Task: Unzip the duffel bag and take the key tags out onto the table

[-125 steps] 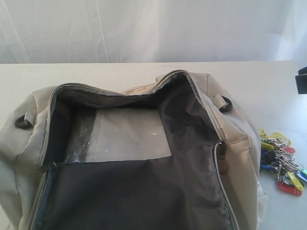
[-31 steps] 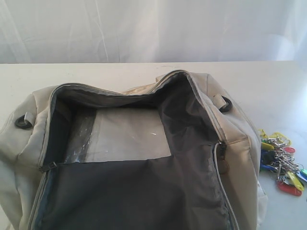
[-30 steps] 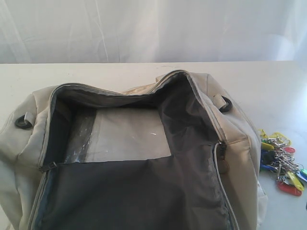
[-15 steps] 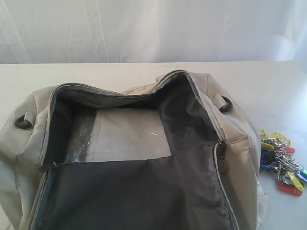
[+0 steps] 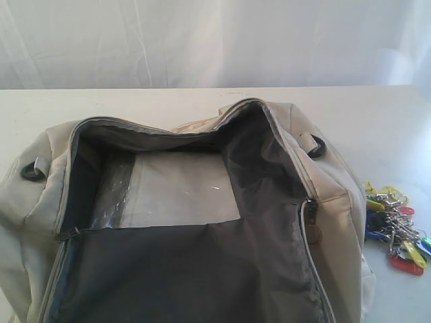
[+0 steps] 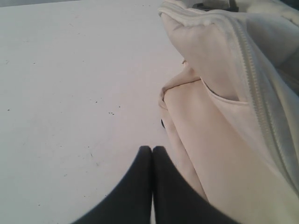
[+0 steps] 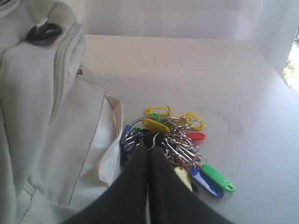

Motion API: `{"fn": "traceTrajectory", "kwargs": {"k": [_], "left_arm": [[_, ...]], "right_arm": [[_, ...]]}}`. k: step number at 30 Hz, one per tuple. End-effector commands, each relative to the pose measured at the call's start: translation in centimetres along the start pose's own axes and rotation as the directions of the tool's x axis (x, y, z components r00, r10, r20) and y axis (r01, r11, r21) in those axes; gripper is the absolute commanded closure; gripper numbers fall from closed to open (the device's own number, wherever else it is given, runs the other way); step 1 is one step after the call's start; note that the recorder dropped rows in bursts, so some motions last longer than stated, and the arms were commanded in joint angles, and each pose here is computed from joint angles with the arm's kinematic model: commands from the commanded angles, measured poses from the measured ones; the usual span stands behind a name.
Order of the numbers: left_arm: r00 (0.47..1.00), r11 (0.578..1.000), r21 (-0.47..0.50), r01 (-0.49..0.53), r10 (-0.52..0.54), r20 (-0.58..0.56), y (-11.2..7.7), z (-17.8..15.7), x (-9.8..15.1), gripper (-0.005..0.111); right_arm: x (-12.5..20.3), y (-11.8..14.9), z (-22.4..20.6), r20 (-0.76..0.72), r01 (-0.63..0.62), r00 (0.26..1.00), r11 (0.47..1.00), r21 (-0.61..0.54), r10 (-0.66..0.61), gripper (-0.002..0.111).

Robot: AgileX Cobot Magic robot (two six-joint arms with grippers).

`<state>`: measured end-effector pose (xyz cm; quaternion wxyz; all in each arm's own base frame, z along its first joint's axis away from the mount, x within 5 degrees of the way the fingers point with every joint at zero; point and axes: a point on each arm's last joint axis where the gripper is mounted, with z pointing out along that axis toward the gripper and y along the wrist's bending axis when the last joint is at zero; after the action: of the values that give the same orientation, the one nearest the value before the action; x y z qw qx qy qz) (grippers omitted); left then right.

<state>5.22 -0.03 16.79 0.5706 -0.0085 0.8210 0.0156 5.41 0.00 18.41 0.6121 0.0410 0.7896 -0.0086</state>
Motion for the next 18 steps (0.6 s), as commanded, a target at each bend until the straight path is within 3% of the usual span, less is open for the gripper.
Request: {"fn": "traceTrajectory", "kwargs": {"k": [1,7,18], "left_arm": [[1.0,1.0,0.001,0.009,-0.009,-0.001,-0.01,0.01,0.11,0.107],[1.0,1.0,0.001,0.009,-0.009,-0.001,-0.01,0.01,0.11,0.107],[1.0,1.0,0.001,0.009,-0.009,-0.001,-0.01,0.01,0.11,0.107]], "right_arm": [[0.19,-0.19,0.02,-0.004,0.041,0.999,0.999,0.021,-0.041,0.108],[0.24,-0.68,-0.01,-0.008,-0.027,1.0,0.998,0.051,0.027,0.108],[0.24,-0.4,0.0,-0.01,0.048,0.999,0.999,-0.002,-0.048,0.108]]}}
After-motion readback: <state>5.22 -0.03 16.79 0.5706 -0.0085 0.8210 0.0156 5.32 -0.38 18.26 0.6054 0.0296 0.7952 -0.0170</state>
